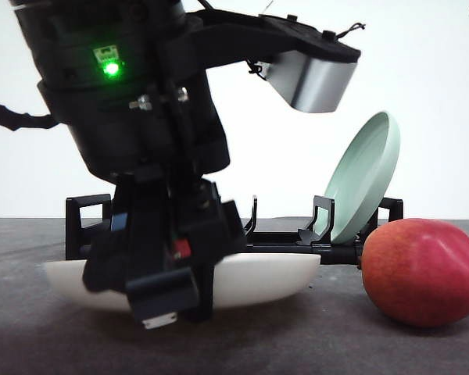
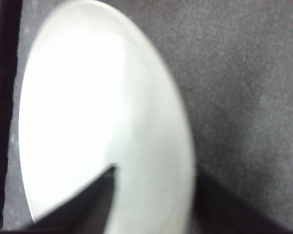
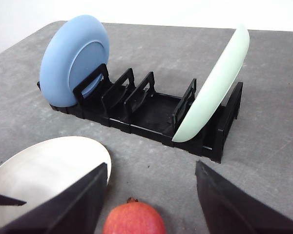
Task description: Place pomegranate in white plate
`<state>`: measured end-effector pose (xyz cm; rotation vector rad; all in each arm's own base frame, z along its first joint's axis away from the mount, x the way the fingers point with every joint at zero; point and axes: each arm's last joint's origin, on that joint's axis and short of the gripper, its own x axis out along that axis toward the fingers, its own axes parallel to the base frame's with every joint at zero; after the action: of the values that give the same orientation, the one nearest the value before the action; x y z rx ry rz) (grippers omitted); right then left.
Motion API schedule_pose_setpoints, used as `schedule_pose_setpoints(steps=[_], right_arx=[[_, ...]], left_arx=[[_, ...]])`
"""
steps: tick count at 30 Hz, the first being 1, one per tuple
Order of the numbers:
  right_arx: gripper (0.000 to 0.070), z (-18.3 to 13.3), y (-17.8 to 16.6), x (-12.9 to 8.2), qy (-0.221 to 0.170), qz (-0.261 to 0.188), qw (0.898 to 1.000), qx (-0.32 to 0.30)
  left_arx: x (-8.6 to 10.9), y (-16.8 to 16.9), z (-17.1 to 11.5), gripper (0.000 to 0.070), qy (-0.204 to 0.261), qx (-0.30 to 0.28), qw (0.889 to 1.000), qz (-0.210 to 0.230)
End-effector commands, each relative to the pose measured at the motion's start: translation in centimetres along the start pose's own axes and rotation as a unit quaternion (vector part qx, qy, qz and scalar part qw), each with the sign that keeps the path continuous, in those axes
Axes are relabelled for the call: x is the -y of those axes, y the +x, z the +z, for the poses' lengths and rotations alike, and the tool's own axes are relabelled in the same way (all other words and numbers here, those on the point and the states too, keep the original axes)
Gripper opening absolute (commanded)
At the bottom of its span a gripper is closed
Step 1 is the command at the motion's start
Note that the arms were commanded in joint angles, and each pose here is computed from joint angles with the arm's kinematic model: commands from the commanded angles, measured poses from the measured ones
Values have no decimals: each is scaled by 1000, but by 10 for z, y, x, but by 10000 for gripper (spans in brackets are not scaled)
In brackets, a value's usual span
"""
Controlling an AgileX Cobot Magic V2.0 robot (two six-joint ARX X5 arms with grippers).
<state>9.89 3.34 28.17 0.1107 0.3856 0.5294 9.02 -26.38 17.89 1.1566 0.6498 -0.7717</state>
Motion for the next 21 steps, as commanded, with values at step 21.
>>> schedule_pose_setpoints(steps=[21], right_arx=[[360, 4, -2, -1, -5, 3, 1000, 9]], left_arx=[[-144, -58, -55, 475, -377, 98, 898, -203]])
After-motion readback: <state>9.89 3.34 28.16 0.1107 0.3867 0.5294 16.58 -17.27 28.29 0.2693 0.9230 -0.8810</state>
